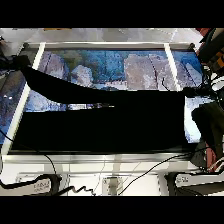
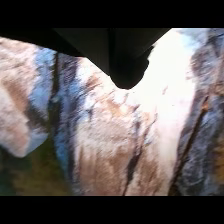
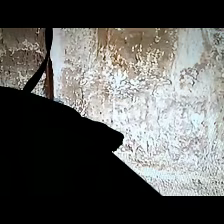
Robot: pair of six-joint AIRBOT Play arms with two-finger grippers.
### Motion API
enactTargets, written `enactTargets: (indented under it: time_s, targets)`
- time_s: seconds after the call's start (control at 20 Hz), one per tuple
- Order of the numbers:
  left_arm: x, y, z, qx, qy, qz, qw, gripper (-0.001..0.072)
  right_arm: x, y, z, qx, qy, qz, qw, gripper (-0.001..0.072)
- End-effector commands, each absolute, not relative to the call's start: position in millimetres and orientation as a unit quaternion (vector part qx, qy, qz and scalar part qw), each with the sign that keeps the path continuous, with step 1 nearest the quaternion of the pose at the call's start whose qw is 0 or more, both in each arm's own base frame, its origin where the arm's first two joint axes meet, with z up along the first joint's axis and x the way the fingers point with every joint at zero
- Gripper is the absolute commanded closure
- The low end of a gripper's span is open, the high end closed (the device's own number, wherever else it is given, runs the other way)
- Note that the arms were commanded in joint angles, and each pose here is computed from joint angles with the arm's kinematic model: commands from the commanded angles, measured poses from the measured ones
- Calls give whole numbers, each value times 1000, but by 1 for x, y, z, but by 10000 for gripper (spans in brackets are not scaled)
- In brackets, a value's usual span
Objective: Fold the clothes and pants, and hang the long-sleeved shirts on hangers.
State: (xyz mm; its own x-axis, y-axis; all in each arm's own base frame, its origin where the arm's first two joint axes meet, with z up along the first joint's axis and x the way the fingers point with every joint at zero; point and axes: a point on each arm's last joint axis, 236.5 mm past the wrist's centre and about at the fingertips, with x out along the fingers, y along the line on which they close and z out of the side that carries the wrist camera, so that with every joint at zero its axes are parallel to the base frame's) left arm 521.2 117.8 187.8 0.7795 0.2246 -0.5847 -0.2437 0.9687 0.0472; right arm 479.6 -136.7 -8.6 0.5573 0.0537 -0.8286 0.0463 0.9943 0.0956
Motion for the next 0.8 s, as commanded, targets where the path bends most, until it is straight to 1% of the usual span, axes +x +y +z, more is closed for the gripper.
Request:
enactTargets:
  time_s: [0.0, 0.1, 0.25, 0.35, 0.45, 0.5, 0.55, 0.65, 0.75]
  targets:
    - [504, 151, 182, 38, 337, 170, 925, 695, 479, -138, -8, 48, 472, 1, 880, 696]
    - [512, 158, 194, 39, 307, 173, 935, 695, 480, -138, -8, 49, 469, 1, 882, 696]
    - [538, 153, 235, 46, 210, 162, 963, 695, 485, -136, -4, 59, 458, -1, 887, 696]
    - [548, 147, 261, 55, 153, 153, 975, 695, 492, -135, 1, 73, 443, -2, 894, 697]
    - [548, 147, 269, 56, 142, 153, 976, 696, 493, -135, 2, 74, 439, -3, 895, 697]
    - [544, 152, 258, 52, 164, 158, 972, 696, 493, -134, 2, 74, 440, -3, 895, 696]
    - [534, 161, 231, 44, 216, 169, 961, 697, 492, -134, 1, 75, 442, -1, 894, 697]
    - [504, 179, 156, 34, 337, 190, 922, 698, 490, -131, -1, 77, 448, 3, 891, 696]
    - [467, 190, 73, 19, 426, 197, 883, 698, 486, -130, -3, 77, 455, 6, 887, 697]
